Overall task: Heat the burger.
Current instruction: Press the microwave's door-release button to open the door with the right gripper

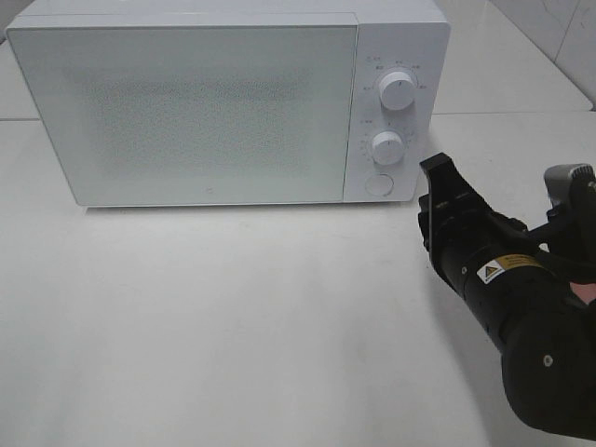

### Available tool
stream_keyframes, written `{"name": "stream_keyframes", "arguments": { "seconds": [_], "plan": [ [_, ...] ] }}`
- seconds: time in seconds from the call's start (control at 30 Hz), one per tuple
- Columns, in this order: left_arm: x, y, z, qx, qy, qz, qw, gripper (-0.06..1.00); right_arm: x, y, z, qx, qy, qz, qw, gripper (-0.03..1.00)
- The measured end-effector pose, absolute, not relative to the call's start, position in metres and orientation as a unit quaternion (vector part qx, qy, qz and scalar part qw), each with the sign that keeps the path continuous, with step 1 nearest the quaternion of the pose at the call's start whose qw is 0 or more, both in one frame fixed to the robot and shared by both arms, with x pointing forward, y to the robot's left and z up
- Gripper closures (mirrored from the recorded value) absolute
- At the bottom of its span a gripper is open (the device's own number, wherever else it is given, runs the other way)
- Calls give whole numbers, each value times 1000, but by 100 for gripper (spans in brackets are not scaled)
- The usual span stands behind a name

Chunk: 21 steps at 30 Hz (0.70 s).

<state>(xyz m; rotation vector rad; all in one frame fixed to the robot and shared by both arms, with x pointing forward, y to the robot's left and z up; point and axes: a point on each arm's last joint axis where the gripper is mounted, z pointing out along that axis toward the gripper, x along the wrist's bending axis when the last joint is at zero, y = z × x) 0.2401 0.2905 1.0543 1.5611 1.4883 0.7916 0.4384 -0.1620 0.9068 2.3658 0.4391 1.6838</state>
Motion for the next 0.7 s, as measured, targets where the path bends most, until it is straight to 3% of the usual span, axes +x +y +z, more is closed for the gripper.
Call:
{"name": "stream_keyframes", "arguments": {
  "seconds": [0.4, 0.7],
  "plan": [
    [240, 290, 1054, 620, 591, 314, 410, -3, 435, -157, 898, 843, 49, 536, -4, 95],
    [240, 290, 1054, 620, 591, 314, 410, -3, 434, -155, 898, 845, 20, 532, -38, 96]
  ]
}}
